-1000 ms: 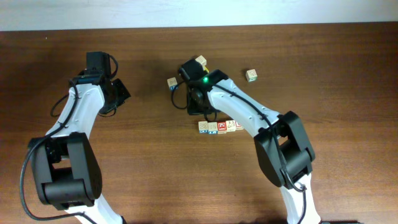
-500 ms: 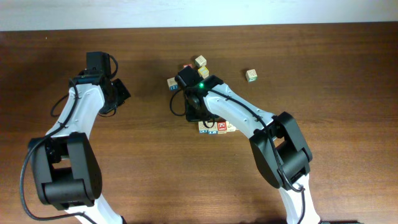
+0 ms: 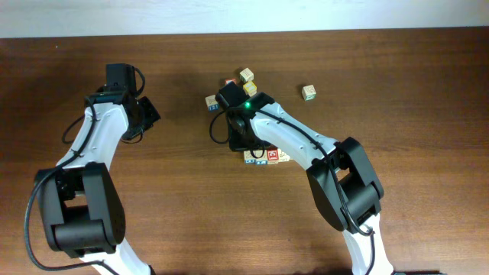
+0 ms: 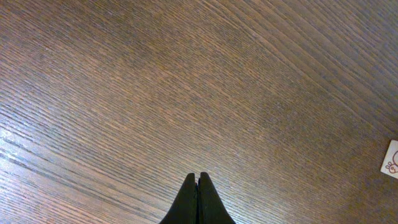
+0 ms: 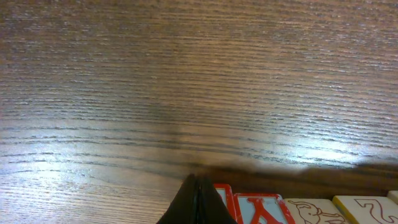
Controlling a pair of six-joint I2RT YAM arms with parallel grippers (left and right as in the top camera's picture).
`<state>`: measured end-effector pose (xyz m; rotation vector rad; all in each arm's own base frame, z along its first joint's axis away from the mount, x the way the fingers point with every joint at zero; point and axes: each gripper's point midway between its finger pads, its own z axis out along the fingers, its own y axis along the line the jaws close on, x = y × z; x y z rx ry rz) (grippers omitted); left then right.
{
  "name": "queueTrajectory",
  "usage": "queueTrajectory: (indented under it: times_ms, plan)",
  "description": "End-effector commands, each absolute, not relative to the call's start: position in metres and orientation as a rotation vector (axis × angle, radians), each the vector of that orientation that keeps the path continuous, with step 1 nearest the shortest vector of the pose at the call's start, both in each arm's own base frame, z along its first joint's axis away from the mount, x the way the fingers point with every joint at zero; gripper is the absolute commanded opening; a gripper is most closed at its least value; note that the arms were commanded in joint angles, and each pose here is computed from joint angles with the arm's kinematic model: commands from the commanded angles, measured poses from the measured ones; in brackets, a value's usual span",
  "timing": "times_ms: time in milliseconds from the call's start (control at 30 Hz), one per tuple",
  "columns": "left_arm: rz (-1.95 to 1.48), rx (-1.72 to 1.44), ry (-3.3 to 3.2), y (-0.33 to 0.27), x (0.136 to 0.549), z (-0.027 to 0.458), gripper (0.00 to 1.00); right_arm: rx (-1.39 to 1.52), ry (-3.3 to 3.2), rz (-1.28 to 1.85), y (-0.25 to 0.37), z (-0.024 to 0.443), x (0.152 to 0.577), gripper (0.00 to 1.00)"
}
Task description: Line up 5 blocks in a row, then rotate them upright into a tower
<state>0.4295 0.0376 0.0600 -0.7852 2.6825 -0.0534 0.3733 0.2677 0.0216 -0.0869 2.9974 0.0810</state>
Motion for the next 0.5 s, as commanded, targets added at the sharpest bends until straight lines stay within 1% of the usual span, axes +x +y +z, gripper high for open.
queueTrajectory:
  times_ms: [0,467]
  plan:
    - [-0.04,-0.766,2.685,0.0386,0.4341,0.0595,0.0,-0.085,3.02,0.071,0.2679,0.0169,0.3669,0.04]
    - [-0.04,-0.767,2.685,0.0388,0.4341,0.0595,0.0,-0.086,3.032,0.058,0.2657,0.0164,0.3641,0.04]
